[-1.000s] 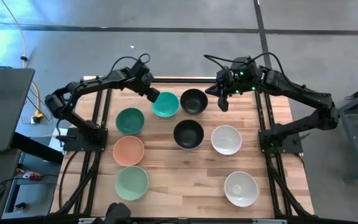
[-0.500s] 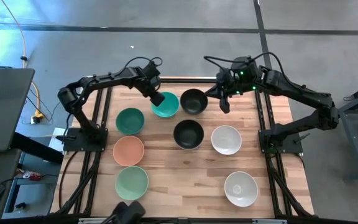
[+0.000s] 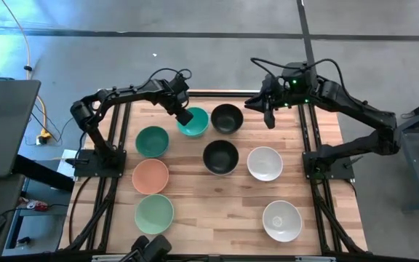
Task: Nest bowls inside each other
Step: Stack the blue bowl on top of the black bowl
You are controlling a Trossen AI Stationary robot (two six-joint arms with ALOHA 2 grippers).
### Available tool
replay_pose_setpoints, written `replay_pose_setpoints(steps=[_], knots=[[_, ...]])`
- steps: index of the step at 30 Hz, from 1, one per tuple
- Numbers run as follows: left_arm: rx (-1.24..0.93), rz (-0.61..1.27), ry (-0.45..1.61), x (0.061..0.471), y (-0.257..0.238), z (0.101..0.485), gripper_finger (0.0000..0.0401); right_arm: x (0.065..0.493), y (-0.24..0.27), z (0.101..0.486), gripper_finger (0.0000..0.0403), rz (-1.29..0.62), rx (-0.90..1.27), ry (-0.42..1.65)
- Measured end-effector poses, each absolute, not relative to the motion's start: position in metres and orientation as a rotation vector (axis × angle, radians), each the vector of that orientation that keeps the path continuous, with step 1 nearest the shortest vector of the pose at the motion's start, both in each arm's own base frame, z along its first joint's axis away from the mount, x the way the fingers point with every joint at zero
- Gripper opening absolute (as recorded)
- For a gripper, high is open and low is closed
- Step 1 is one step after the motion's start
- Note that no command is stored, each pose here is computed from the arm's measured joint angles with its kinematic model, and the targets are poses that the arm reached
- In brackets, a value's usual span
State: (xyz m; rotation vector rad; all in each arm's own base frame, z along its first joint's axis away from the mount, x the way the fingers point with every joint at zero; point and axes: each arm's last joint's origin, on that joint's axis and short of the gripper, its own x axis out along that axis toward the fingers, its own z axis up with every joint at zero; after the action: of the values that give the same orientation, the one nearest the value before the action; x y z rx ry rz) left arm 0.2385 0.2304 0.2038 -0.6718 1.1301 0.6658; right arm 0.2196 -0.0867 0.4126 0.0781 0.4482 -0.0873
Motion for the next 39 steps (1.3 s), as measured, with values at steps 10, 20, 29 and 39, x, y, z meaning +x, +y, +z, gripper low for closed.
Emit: replay_pose_setpoints(steps=[10, 20, 29, 39], knots=[[-0.670, 0.668, 1.121, 0.239, 0.231, 0.204, 0.0165, 0.217, -0.086, 0.410, 0.0053, -0.091, 0.088, 0.484], [-0.678, 0.649, 1.117, 0.239, 0.231, 0.204, 0.0127, 0.217, -0.086, 0.410, 0.0053, -0.096, 0.084, 0.486], [-0.688, 0.623, 1.136, 0.239, 0.229, 0.203, 0.0091, 0.217, -0.086, 0.410, 0.0053, -0.096, 0.084, 0.486], [-0.700, 0.603, 1.208, 0.246, 0.226, 0.186, 0.0088, 0.217, -0.086, 0.410, 0.0053, -0.097, 0.092, 0.486]])
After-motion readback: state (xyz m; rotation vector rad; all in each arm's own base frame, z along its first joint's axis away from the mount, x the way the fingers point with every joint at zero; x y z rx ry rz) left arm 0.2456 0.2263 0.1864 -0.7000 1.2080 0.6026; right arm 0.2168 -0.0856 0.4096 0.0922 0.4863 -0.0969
